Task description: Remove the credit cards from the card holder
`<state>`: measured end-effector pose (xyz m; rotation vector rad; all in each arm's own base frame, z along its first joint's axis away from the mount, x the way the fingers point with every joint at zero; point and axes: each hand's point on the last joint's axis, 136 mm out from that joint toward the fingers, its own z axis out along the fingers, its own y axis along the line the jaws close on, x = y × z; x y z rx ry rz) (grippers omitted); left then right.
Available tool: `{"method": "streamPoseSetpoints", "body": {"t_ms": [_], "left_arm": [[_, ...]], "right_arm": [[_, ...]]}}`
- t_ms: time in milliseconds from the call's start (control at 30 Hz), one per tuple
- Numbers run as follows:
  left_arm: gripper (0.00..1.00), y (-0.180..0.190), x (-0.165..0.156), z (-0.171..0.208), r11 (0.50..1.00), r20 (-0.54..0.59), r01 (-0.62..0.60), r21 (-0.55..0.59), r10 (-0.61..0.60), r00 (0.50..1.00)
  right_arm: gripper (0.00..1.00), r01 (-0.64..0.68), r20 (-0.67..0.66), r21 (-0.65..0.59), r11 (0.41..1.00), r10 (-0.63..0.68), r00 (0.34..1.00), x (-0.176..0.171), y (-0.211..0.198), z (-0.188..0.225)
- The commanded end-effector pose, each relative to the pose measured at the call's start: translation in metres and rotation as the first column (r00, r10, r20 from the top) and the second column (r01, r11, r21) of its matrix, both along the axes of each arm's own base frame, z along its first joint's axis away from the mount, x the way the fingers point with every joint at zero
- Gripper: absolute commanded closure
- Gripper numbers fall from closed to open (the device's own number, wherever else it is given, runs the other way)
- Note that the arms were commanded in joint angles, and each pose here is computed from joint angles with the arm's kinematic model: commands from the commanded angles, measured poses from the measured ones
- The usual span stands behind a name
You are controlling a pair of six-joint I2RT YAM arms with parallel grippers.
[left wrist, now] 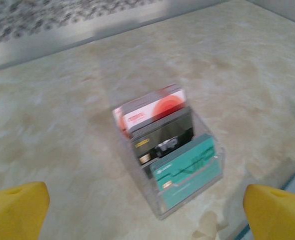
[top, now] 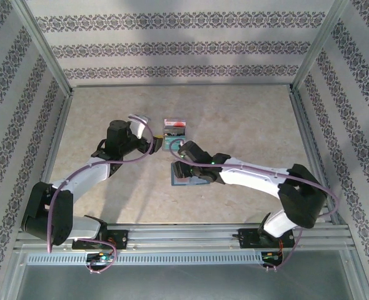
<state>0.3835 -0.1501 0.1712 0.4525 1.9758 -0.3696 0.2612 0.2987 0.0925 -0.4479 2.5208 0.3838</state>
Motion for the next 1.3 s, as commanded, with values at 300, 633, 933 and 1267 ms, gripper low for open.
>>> {"method": "streamPoseSetpoints", "body": {"t_ms": [300, 633, 933, 1267], "left_arm": [[0.01, 0.075, -0.004, -0.011, 0.864, -0.131, -0.489, -0.121, 0.474, 0.87], [0.01, 0.08, -0.007, -0.01, 0.854, -0.122, -0.506, -0.12, 0.494, 0.861], [0.01, 0.08, -0.008, -0.013, 0.857, -0.127, -0.504, -0.106, 0.491, 0.862], [0.01, 0.079, -0.007, -0.012, 0.862, -0.125, -0.496, -0.105, 0.483, 0.866]], "right_arm": [[0.37, 0.0, -0.084, -0.216, 0.976, -0.018, 0.996, -0.008, 0.004, -0.04], [0.36, -0.001, -0.107, -0.243, 0.97, -0.026, 0.994, -0.006, 0.006, -0.053], [0.36, -0.003, -0.132, -0.271, 0.963, -0.034, 0.991, -0.005, 0.006, -0.067], [0.59, 0.016, -0.155, -0.271, 0.962, -0.06, 0.986, -0.005, -0.002, -0.076]]}}
